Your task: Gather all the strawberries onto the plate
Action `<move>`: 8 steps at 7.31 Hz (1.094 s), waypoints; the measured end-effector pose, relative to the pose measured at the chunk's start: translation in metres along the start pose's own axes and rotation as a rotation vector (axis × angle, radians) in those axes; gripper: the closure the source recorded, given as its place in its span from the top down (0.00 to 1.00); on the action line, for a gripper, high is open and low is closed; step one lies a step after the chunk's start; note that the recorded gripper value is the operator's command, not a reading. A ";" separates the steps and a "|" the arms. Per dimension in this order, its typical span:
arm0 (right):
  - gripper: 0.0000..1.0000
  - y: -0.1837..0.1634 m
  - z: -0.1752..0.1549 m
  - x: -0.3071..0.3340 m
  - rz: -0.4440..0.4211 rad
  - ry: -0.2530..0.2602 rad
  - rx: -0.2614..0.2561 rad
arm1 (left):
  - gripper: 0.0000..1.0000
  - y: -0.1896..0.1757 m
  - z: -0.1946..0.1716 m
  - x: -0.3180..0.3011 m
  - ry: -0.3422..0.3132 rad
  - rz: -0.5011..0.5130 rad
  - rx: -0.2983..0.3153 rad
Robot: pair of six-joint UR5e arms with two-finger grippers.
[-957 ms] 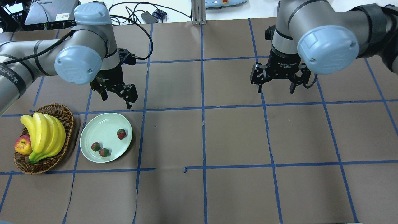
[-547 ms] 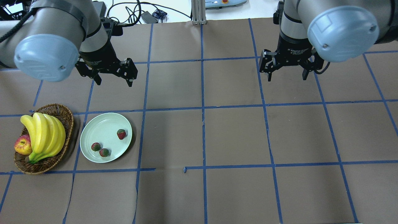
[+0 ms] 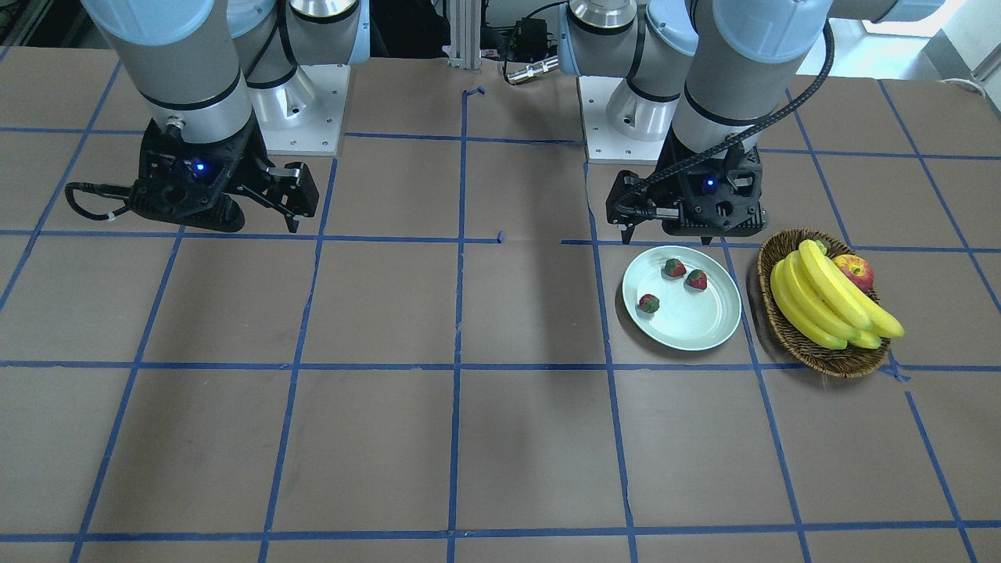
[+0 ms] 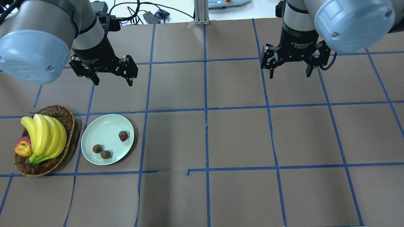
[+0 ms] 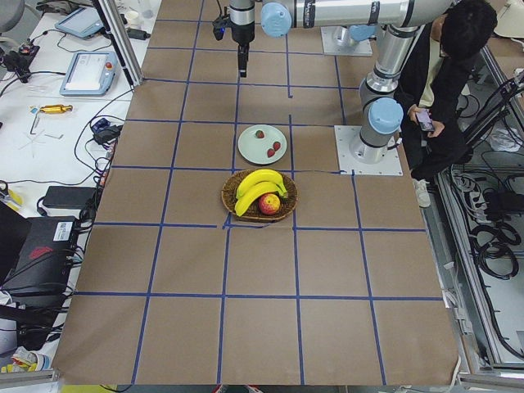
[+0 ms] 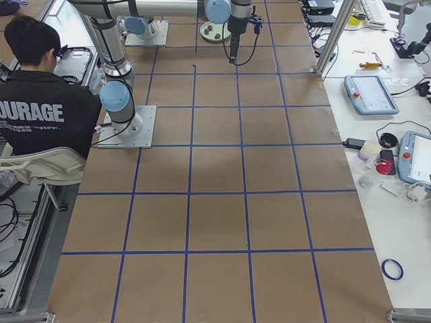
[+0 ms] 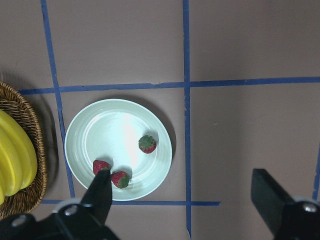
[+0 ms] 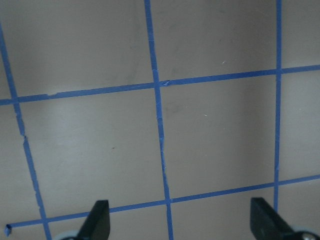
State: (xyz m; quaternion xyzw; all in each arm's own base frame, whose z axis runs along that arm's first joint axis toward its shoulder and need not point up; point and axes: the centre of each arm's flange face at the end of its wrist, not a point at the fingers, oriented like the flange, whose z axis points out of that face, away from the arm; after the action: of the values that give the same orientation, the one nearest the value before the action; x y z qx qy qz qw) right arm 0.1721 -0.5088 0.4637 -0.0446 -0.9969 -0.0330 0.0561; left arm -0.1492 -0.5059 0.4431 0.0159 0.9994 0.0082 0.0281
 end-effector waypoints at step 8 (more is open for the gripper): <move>1.00 0.008 -0.007 -0.010 -0.008 -0.085 -0.016 | 1.00 0.001 -0.007 0.005 0.093 -0.005 0.000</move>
State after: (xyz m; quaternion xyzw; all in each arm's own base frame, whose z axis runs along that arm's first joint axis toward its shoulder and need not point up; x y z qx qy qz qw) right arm 0.1836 -0.5017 0.4703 -0.0424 -0.9982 -0.0396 0.0131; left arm -0.1549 -0.5050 0.4501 0.0131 0.9997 0.0086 -0.0182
